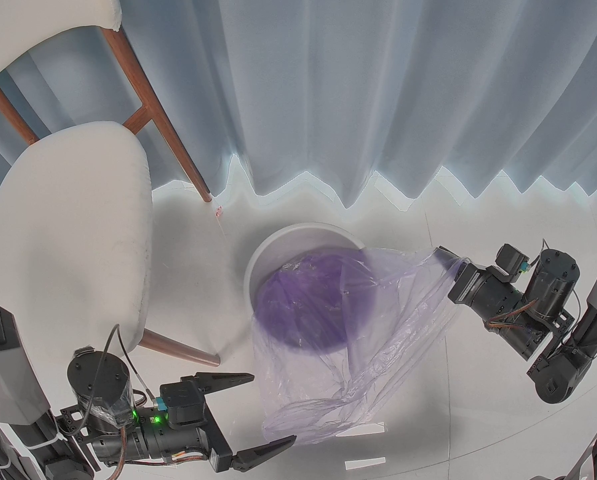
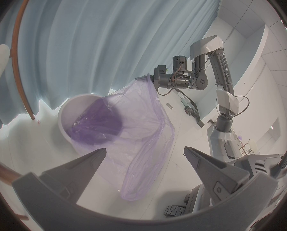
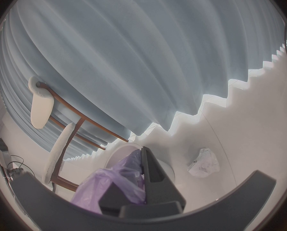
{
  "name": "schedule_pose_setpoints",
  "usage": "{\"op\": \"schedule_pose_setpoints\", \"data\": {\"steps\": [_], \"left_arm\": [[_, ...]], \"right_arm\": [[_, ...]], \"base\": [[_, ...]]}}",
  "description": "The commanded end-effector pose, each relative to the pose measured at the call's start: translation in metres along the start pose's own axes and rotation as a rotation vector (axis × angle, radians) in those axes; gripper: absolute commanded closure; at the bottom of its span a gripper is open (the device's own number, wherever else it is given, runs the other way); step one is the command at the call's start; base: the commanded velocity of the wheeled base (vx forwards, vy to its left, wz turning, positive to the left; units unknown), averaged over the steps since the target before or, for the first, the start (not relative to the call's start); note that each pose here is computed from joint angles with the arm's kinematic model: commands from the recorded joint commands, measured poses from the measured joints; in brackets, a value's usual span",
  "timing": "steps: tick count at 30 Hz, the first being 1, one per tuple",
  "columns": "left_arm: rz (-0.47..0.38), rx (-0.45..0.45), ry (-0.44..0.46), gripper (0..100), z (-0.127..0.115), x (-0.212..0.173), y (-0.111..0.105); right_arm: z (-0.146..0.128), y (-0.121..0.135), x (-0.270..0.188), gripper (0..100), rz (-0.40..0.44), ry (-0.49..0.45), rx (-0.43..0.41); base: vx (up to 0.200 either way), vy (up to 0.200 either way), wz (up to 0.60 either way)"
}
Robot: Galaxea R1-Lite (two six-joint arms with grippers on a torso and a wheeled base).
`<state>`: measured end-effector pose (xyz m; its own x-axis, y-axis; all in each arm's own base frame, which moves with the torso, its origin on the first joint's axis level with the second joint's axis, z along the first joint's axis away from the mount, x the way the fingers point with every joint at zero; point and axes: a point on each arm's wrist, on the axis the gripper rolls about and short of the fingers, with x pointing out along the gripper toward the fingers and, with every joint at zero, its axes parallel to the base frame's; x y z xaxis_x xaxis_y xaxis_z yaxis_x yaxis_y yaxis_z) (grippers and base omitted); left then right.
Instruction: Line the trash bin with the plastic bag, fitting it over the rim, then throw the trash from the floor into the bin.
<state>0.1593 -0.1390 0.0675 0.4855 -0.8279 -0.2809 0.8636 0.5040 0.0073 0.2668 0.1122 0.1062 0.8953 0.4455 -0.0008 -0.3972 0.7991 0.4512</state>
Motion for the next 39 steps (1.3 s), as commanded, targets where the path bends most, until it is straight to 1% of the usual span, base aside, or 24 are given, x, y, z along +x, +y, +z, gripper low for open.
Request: {"op": "schedule_pose_setpoints", "data": {"steps": [1, 3, 6, 7, 9, 12, 13, 16, 17, 18, 19, 20, 21, 22, 23, 25, 27, 29, 31, 32, 35, 38, 39], "left_arm": [[-0.017, 0.0, 0.013, 0, -0.003, 0.005, -0.002], [-0.036, -0.003, 0.046, 0, -0.009, 0.01, -0.004], [-0.056, 0.001, 0.062, 0, -0.012, 0.014, -0.008], [-0.069, 0.011, 0.053, 0, -0.011, 0.017, -0.01], [-0.068, 0.025, 0.017, 0, -0.004, 0.022, -0.008], [-0.044, 0.023, -0.025, 0, 0.004, 0.026, -0.002], [0.014, 0.038, -0.127, 0, 0.024, 0.032, 0.015], [0.117, 0.072, -0.306, 0, 0.063, 0.036, 0.054], [0.126, 0.079, -0.363, 0, 0.076, 0.04, 0.066], [0.126, 0.079, -0.363, 0, 0.076, 0.04, 0.066], [0.136, 0.062, -0.432, 0, 0.093, 0.044, 0.08], [0.13, 0.04, -0.445, 0, 0.096, 0.046, 0.083], [0.122, 0.029, -0.447, 0, 0.097, 0.047, 0.081], [0.099, -0.002, -0.446, 0, 0.098, 0.046, 0.078], [0.076, -0.006, -0.445, 0, 0.099, 0.046, 0.076], [0.019, 0.025, -0.452, 0, 0.101, 0.045, 0.072], [0.016, 0.045, -0.449, 0, 0.097, 0.04, 0.071], [0.061, 0.067, -0.421, 0, 0.089, 0.018, 0.07], [0.084, 0.084, -0.44, 0, 0.095, 0.002, 0.069], [0.087, 0.092, -0.454, 0, 0.1, -0.003, 0.067], [0.086, 0.094, -0.458, 0, 0.103, -0.009, 0.063], [0.077, 0.097, -0.462, 0, 0.105, -0.009, 0.06], [0.058, 0.097, -0.465, 0, 0.106, -0.007, 0.056]], "right_arm": [[0.002, 0.005, -0.001, 100, 0.021, -0.014, -0.002], [0.003, 0.011, -0.002, 100, 0.036, -0.02, 0.0], [0.004, 0.017, -0.002, 100, 0.038, -0.033, 0.0], [0.006, 0.022, -0.001, 100, 0.032, -0.055, 0.002], [0.011, 0.024, 0.002, 100, 0.027, -0.077, 0.011], [0.015, 0.026, 0.007, 100, 0.02, -0.068, 0.023], [0.02, 0.028, 0.013, 100, 0.012, -0.052, 0.043], [0.03, 0.033, 0.025, 100, -0.003, -0.026, 0.072], [0.032, 0.034, 0.029, 100, -0.009, -0.013, 0.078], [0.032, 0.034, 0.029, 100, -0.009, -0.013, 0.078], [0.036, 0.036, 0.036, 100, -0.014, 0.005, 0.083], [0.037, 0.036, 0.039, 100, -0.016, 0.013, 0.084], [0.036, 0.037, 0.041, 100, -0.016, 0.016, 0.086], [0.037, 0.037, 0.044, 100, -0.014, 0.019, 0.089], [0.034, 0.037, 0.046, 100, -0.009, 0.031, 0.092], [0.027, 0.036, 0.045, 100, 0.0, 0.057, 0.091], [0.025, 0.035, 0.044, 100, -0.003, 0.064, 0.091], [0.024, 0.034, 0.044, 100, -0.005, 0.07, 0.092], [0.023, 0.033, 0.044, 100, -0.008, 0.074, 0.091], [0.022, 0.033, 0.044, 100, -0.009, 0.075, 0.091], [0.021, 0.033, 0.043, 100, -0.009, 0.079, 0.088], [0.023, 0.034, 0.042, 100, -0.006, 0.073, 0.086], [0.023, 0.034, 0.041, 100, -0.006, 0.073, 0.085]], "base": [[0.0, 0.0, 0.0], [0.0, 0.0, 0.0], [0.0, 0.0, 0.0], [0.0, 0.0, 0.0], [0.0, 0.0, 0.0], [0.0, 0.0, 0.0], [0.0, 0.0, 0.0], [0.0, 0.0, 0.0], [0.0, 0.0, 0.0], [0.0, 0.0, 0.0], [0.0, 0.0, 0.0], [0.0, 0.0, 0.0], [0.0, 0.0, 0.0], [0.0, 0.0, 0.0], [0.0, 0.0, 0.0], [0.0, 0.0, 0.0], [0.0, 0.0, 0.0], [0.1, 0.0, 0.0], [0.2, 0.0, 0.0], [0.2, 0.0, 0.0], [0.2, 0.0, 0.0], [0.2, 0.0, 0.0], [0.2, 0.0, 0.0]]}}
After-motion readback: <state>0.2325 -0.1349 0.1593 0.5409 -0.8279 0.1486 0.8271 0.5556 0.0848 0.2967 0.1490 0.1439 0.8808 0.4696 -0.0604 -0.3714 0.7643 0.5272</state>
